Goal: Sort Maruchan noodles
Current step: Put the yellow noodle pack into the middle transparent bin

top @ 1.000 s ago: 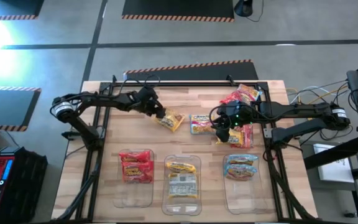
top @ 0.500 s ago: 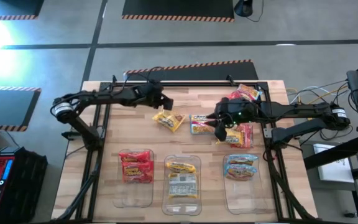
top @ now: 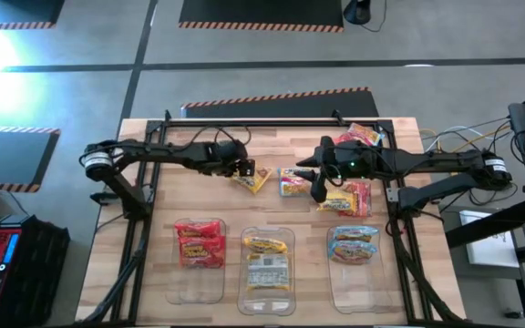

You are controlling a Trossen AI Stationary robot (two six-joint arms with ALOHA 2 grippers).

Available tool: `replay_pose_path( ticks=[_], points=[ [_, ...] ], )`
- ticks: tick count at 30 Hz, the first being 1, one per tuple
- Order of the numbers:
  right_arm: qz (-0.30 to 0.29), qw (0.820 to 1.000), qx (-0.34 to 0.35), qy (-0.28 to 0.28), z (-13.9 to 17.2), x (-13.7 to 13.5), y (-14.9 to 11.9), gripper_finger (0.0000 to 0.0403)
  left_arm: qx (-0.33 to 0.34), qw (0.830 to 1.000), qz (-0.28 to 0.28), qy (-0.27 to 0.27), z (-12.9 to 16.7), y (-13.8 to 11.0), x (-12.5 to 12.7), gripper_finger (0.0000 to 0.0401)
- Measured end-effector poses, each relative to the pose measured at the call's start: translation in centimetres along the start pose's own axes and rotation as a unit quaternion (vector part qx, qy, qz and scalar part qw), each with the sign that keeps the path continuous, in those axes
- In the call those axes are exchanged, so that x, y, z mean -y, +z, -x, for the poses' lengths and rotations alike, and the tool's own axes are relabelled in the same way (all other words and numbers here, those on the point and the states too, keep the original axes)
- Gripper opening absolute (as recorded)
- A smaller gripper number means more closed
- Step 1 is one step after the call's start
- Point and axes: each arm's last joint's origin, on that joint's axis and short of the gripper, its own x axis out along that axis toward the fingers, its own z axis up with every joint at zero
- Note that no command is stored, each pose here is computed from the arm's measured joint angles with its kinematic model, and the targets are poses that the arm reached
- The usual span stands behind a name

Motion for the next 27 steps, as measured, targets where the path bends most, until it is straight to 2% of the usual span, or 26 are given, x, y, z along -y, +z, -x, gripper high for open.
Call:
replay_pose_path(
  ticks=[5, 11, 17, 23, 27],
  points=[
    [-0.029, 0.999, 0.017, 0.0, -1.1, -0.1, 0.2, 0.0128, -0.017, 0.999, 0.03, 0.015, -1.0, -1.6, 0.4, 0.022],
    [-0.012, 0.996, -0.013, -0.091, -3.1, 0.4, -0.9, 0.0128, -0.027, 0.999, 0.043, 0.018, -1.6, -3.0, 0.9, 0.022],
    [-0.001, 0.993, -0.035, -0.109, -4.5, 0.4, -1.7, 0.0128, -0.034, 0.998, 0.045, 0.018, -3.4, -3.4, 1.0, 0.022],
    [0.021, 0.993, -0.04, -0.109, -4.6, 0.4, -1.8, 0.0128, -0.024, 0.999, -0.005, -0.025, -5.0, -3.4, 1.9, 0.022],
    [0.028, 0.992, -0.04, -0.116, -4.5, 1.0, -1.7, 0.0128, -0.038, 0.997, -0.062, -0.025, -5.2, -3.4, 1.7, 0.022]
  ],
)
